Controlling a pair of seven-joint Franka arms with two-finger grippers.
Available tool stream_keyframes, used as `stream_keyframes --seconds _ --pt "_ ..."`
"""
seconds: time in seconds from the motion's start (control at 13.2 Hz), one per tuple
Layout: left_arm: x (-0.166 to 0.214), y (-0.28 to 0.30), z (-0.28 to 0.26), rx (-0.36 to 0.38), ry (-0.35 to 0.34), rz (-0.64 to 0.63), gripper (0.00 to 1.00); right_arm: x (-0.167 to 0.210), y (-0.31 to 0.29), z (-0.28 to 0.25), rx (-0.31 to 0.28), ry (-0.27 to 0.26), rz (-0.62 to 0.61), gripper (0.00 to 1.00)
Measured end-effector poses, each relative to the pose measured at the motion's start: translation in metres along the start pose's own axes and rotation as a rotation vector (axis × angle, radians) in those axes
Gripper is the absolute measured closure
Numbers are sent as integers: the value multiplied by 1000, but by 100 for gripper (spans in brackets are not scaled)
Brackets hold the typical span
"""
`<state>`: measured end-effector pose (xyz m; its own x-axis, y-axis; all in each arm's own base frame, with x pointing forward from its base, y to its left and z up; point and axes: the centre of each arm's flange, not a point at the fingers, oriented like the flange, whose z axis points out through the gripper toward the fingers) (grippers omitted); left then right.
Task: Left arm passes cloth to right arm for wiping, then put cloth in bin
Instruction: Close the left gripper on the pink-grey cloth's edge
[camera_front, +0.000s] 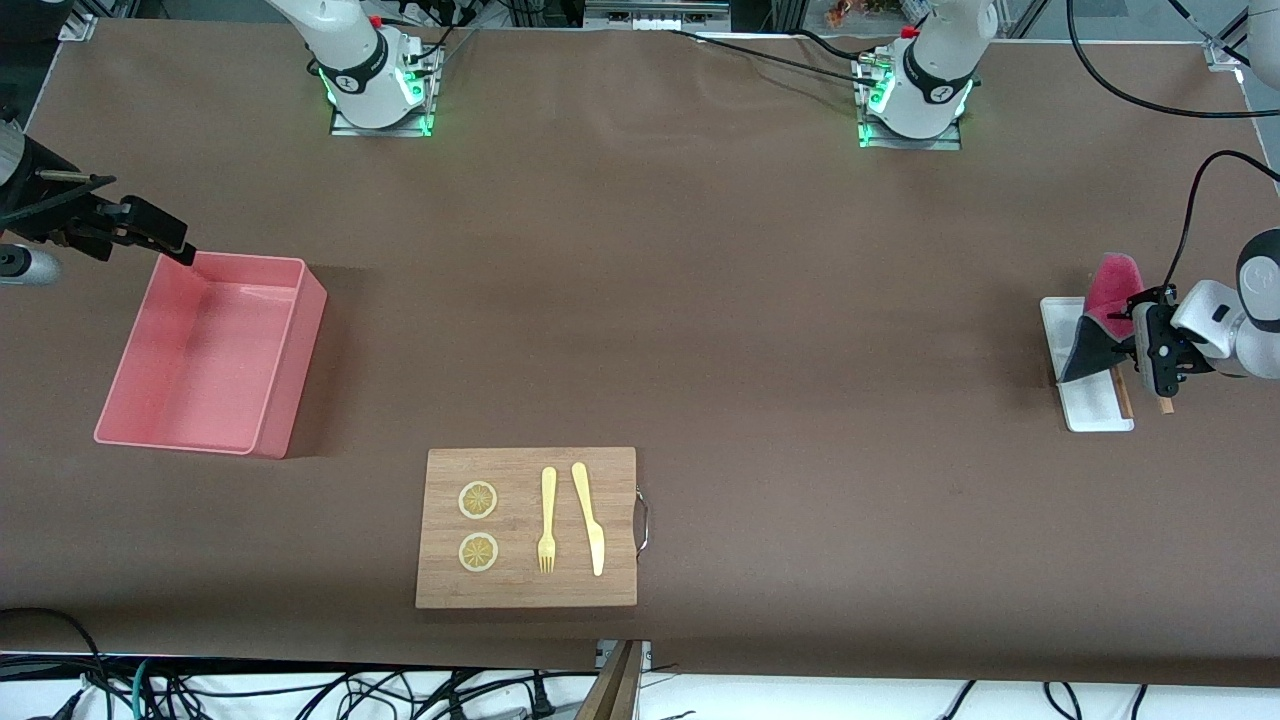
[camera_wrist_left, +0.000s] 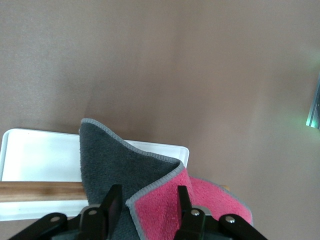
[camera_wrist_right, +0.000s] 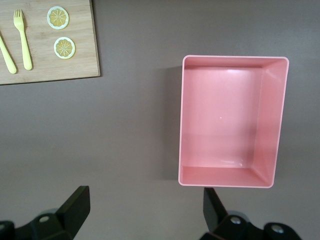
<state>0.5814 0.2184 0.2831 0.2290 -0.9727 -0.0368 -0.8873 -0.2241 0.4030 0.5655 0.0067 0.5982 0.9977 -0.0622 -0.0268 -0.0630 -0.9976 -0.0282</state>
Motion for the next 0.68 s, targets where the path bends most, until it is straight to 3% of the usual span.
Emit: stream_keyframes --seconds 0.53,0.61,0.68 --pt "-2 -2 9 -16 5 0 50 0 6 0 0 -5 10 0" --pt "-2 -2 9 -16 5 1 56 0 6 0 0 -5 10 0" --pt "-2 -2 10 -23 6 1 68 0 6 0 0 -6 10 0"
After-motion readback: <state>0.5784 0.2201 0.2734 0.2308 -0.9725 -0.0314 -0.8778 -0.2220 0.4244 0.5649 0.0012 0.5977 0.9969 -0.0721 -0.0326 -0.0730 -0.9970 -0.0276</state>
